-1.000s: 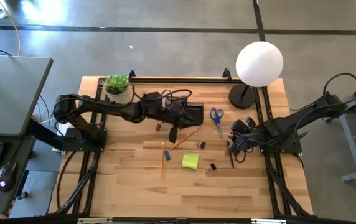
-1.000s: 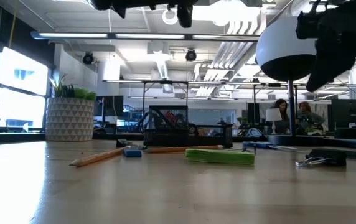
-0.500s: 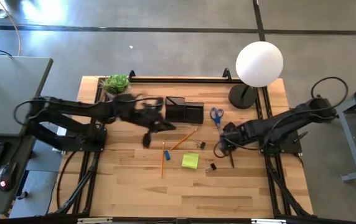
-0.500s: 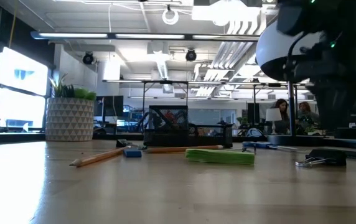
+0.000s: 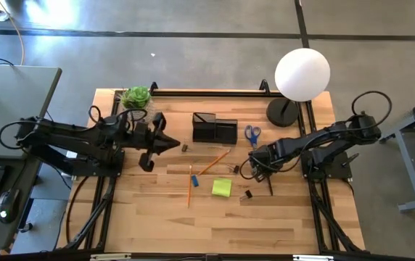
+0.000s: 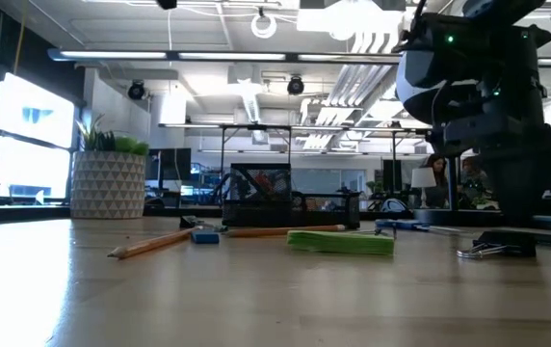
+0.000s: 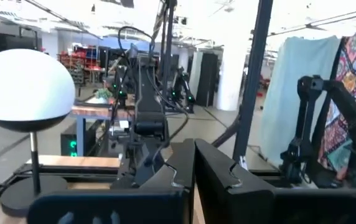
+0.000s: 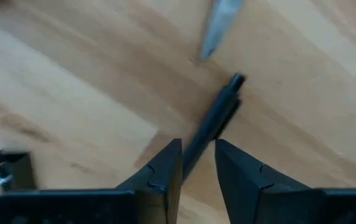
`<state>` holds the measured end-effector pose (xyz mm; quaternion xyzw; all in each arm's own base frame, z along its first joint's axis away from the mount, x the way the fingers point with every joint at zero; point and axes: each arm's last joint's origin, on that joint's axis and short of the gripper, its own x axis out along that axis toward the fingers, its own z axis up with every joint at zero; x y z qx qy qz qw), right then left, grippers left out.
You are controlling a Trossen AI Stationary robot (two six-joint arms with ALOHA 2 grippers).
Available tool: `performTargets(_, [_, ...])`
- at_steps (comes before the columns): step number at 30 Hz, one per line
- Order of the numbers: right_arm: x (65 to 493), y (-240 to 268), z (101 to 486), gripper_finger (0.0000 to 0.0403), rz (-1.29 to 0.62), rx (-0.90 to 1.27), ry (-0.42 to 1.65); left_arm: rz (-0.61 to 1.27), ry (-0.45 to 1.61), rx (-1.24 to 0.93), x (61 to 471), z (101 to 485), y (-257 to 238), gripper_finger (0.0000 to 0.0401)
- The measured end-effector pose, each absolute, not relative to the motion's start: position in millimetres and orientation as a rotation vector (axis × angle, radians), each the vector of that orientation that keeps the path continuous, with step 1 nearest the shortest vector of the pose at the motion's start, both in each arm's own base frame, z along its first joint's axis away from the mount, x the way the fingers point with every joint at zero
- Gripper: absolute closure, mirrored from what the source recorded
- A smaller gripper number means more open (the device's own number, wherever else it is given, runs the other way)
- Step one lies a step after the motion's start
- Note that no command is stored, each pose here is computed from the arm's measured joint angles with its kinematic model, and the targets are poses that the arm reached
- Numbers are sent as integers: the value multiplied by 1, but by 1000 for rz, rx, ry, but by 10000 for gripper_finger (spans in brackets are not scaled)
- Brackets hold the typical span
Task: Pick and place office supplies into organizer
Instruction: Put the black pen into the black desk organizer
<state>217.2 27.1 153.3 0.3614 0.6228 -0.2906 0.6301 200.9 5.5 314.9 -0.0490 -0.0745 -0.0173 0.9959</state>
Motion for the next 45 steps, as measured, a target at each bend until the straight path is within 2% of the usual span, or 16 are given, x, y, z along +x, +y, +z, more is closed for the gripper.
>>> performTargets(17, [218,37,132,312,-700,712,1509,-8,-181,-98,201,318,-7,401])
performTargets(21, [218,38,133,328,-680,703,1501,-6,-181,-66,201,318,-7,401])
performTargets(28, [218,38,133,389,-655,685,1507,-5,-182,-56,200,318,-7,400])
performTargets(33, [219,38,135,377,-621,669,1527,-3,-199,-32,200,320,-7,400])
performTargets(38, [228,45,159,370,-579,589,1515,7,-205,0,200,320,-7,400])
performTargets(42, [243,52,200,388,-523,480,1355,9,-207,19,200,320,-7,400])
performTargets(45, [257,54,240,393,-485,339,1132,30,-215,35,198,322,-6,400])
